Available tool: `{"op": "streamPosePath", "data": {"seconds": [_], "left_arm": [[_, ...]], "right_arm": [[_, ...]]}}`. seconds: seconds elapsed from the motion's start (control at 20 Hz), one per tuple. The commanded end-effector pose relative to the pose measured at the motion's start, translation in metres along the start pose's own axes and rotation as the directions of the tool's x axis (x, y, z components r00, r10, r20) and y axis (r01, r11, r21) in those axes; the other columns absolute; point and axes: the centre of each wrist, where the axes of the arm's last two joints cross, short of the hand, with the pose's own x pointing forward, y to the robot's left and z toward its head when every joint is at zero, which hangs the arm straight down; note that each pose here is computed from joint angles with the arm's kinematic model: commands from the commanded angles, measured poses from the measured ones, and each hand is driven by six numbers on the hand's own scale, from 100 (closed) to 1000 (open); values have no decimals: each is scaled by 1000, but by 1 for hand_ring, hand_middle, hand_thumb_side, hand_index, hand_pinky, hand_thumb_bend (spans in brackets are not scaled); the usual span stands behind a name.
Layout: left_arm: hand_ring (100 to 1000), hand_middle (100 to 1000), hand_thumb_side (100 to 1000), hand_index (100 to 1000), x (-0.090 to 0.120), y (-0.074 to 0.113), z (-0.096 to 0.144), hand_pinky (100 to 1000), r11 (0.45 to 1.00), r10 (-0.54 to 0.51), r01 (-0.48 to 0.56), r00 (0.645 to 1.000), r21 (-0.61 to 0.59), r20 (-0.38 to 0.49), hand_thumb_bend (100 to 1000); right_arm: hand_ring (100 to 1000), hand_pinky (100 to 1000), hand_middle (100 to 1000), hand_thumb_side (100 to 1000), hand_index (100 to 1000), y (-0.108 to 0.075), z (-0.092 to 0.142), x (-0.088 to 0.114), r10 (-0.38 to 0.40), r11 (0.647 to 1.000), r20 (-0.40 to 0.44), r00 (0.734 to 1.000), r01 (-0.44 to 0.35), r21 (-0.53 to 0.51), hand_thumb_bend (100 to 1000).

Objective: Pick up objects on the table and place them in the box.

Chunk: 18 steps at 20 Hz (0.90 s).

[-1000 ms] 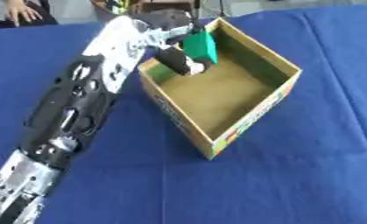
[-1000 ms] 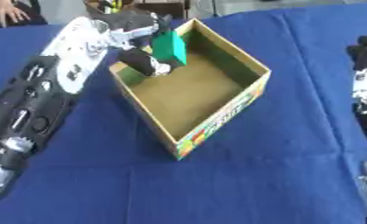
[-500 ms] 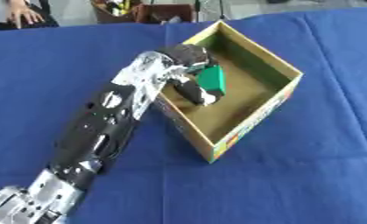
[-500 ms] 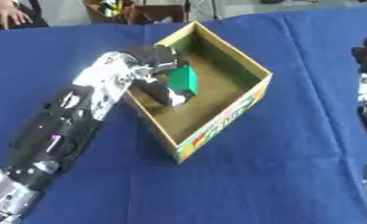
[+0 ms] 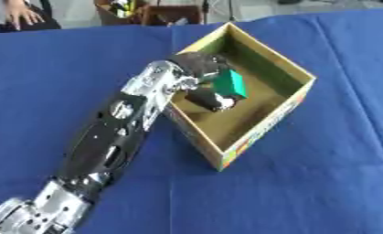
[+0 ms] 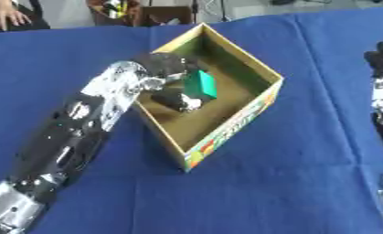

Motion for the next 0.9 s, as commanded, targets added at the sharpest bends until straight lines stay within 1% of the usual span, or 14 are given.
{"op": "streamPosePath", "data": {"seconds": [0.05,0.3,0.4,0.6,0.65,0.7,0.75,0.9], "left_arm": [[933,1000,1000,1000,-4,20,5,768,995,-26,30,999,91,-42,552],[923,987,1000,1000,-6,23,10,756,987,-28,35,999,159,-46,554],[911,971,1000,1000,-8,28,15,742,981,-22,29,999,194,-38,514],[838,881,1000,1000,-19,48,33,653,944,6,5,999,330,-33,287],[808,827,1000,972,-23,54,39,636,928,19,-4,999,371,-35,180],[786,799,1000,948,-27,60,45,626,911,33,-15,999,413,-37,133],[756,769,1000,924,-31,64,51,603,891,47,-26,998,453,-35,100],[719,744,1000,887,-40,70,70,565,825,99,-66,995,561,-29,100]], "right_arm": [[733,789,584,598,725,-1,-4,6,-11,1000,27,1000,11,5,100],[733,790,585,597,725,-1,-3,6,-9,1000,20,1000,8,8,100],[733,790,585,598,725,-2,-3,6,-6,1000,18,1000,6,8,100],[734,790,586,596,725,-4,-2,5,2,1000,13,1000,-2,1,100],[734,790,586,595,725,-5,-1,5,5,1000,13,1000,-5,-1,100],[734,790,587,595,725,-5,-2,4,7,1000,14,1000,-7,-4,100],[733,790,587,594,725,-6,-2,5,8,1000,17,1000,-8,-7,100],[734,790,587,594,726,-8,-2,4,10,1000,20,1000,-10,-16,100]]}}
